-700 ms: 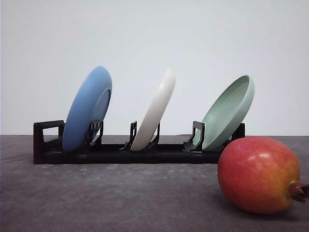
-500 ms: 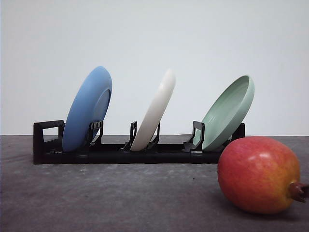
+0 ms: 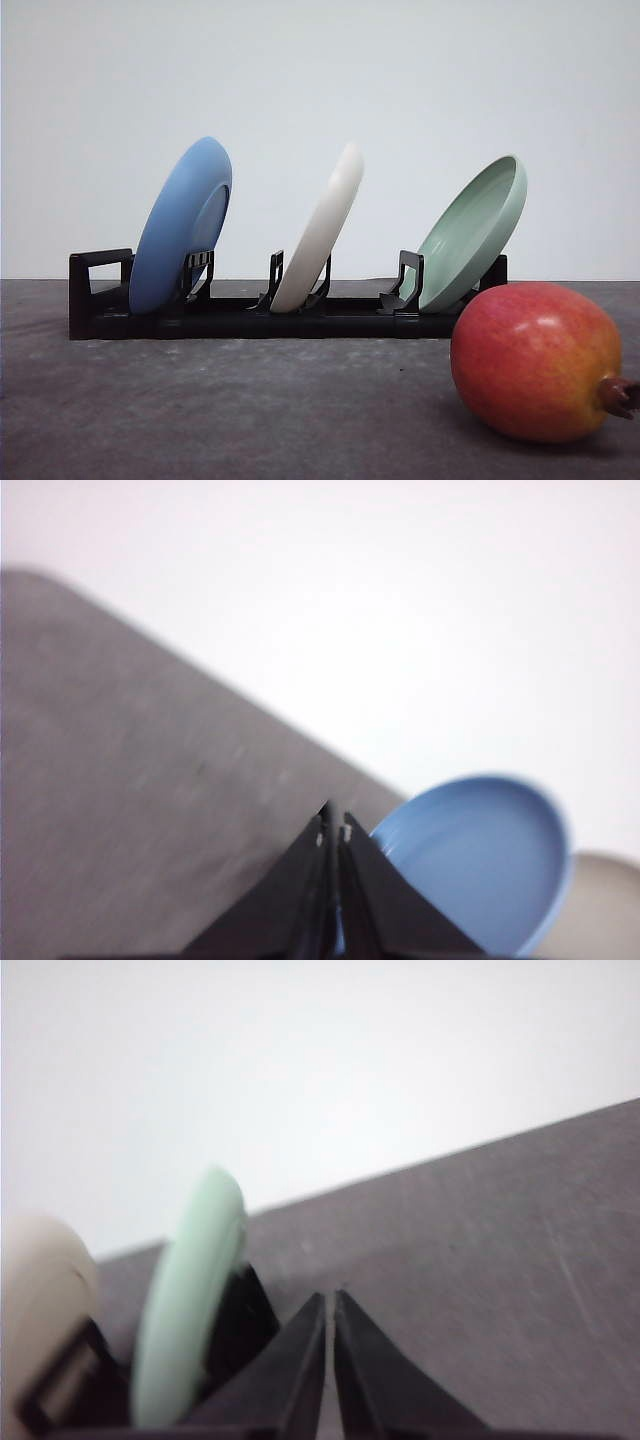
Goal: Place pomegranate in white plate
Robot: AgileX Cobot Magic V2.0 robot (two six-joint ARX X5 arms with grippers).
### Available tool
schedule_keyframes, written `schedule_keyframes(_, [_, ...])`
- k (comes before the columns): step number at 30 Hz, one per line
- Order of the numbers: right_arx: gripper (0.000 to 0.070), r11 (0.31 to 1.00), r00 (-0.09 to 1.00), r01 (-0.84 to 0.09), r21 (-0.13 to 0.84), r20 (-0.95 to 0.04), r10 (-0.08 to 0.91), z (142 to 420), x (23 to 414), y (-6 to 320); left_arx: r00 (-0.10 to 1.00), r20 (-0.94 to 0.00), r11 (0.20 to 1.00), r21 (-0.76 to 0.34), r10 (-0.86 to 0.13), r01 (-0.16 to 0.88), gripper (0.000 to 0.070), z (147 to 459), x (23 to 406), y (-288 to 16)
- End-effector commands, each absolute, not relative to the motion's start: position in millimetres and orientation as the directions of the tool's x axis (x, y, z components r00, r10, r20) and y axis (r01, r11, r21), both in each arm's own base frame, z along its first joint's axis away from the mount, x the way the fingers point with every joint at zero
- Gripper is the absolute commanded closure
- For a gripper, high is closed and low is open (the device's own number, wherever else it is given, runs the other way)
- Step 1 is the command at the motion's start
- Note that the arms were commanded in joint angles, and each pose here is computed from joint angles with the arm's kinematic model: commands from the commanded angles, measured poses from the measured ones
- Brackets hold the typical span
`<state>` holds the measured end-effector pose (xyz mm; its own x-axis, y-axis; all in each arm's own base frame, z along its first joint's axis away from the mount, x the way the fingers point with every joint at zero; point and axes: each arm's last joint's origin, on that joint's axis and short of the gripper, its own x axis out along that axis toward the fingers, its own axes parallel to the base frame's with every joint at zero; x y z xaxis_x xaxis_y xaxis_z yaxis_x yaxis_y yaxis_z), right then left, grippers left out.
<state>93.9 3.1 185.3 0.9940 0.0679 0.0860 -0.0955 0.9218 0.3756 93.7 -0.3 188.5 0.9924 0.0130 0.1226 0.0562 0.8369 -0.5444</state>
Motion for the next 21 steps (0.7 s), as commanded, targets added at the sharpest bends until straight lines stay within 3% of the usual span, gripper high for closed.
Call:
schedule_keyframes(1, [0.069, 0.889, 0.99, -0.118, 0.444, 0.127, 0.068, 197.4, 90.8, 3.0, 0.984, 0.177, 0.833, -0.546, 0.012, 0.088, 0.07, 202.5, 90.1, -0.3])
schedule_keyframes(5, [0.069, 0.88, 0.985, -0.139, 0.454, 0.156, 0.075, 218.3, 83.6, 3.1, 0.987, 0.159, 0.862, -0.502, 0.013, 0.07, 0.0697, 224.2, 81.7, -0.2])
schedule_keyframes(9, [0.0691, 0.881, 0.99, -0.127, 0.455, 0.109, 0.086, 241.8, 74.1, 3.2, 0.998, 0.062, 0.898, -0.441, 0.013, 0.016, 0.0697, 246.2, 71.4, -0.1])
schedule_keyframes(16, [0.0691, 0.905, 0.973, -0.128, 0.405, -0.127, 0.194, 267.4, 71.3, 6.3, 0.989, -0.146, 0.936, -0.346, 0.005, -0.056, 0.0697, 279.2, 64.2, -0.2])
schedule_keyframes(21, [0.0691, 0.919, 0.918, -0.161, 0.36, -0.287, 0.273, 269.4, 82.6, 8.8, 0.952, -0.297, 0.958, -0.286, -0.079, -0.01, 0.0697, 295.2, 73.6, -2.8])
